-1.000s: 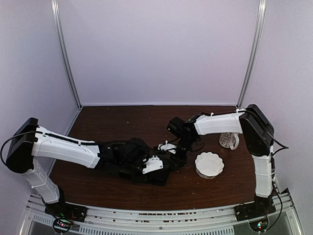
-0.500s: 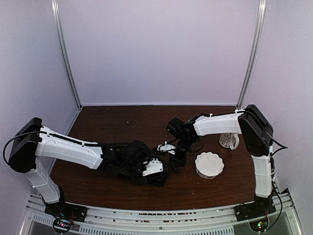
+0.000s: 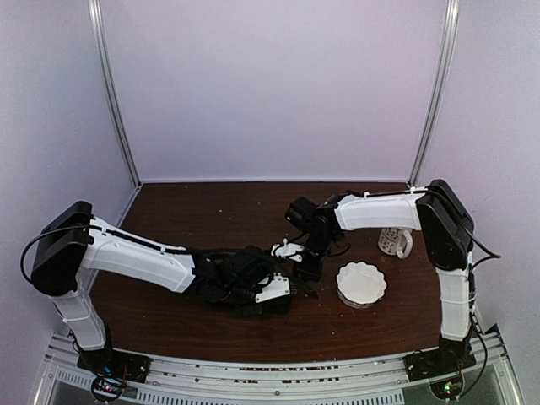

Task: Sort the hair-cutting tools

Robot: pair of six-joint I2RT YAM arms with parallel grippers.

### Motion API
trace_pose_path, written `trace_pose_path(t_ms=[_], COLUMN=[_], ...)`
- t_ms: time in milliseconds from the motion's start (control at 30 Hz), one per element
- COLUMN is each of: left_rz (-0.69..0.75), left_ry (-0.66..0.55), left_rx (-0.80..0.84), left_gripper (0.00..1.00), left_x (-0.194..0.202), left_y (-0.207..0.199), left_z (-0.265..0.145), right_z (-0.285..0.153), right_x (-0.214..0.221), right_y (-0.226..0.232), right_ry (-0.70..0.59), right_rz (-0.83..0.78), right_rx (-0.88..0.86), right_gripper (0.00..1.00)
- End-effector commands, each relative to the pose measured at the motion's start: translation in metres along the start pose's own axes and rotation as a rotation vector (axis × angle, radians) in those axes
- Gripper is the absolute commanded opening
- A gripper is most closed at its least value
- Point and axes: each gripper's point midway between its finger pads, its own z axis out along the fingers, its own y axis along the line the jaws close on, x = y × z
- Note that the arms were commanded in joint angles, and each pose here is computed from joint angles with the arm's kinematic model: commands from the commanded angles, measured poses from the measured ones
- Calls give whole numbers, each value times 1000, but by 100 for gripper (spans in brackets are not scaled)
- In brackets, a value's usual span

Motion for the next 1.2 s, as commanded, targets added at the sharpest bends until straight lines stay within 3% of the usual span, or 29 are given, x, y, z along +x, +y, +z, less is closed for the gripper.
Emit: trace_pose_path(t_ms=[0, 200, 533, 667, 900, 1167], left_rz=[-54, -127, -181, -180, -216, -241], left_ry=[56, 84, 112, 109, 52, 52], left_rx=[-123, -172, -161, -152, -170, -136], left_gripper=[33, 23, 18, 15, 0, 0], left_x=[3, 9, 16, 19, 28, 30], left_y=[23, 32, 31, 29, 29, 22], left_z=[11, 19, 33, 30, 4, 10], right_z=[-16, -21, -16, -18, -17, -19], right_x=[-2, 11, 20, 26, 43, 26], right_y=[-15, -15, 31, 35, -9, -43], right_ry=[6, 4, -13, -2, 37, 37], right_rz=[-7, 10, 28, 17, 93, 81], right_rx=[50, 48, -139, -136, 24, 130], right_gripper=[0, 0, 0, 0, 0, 0])
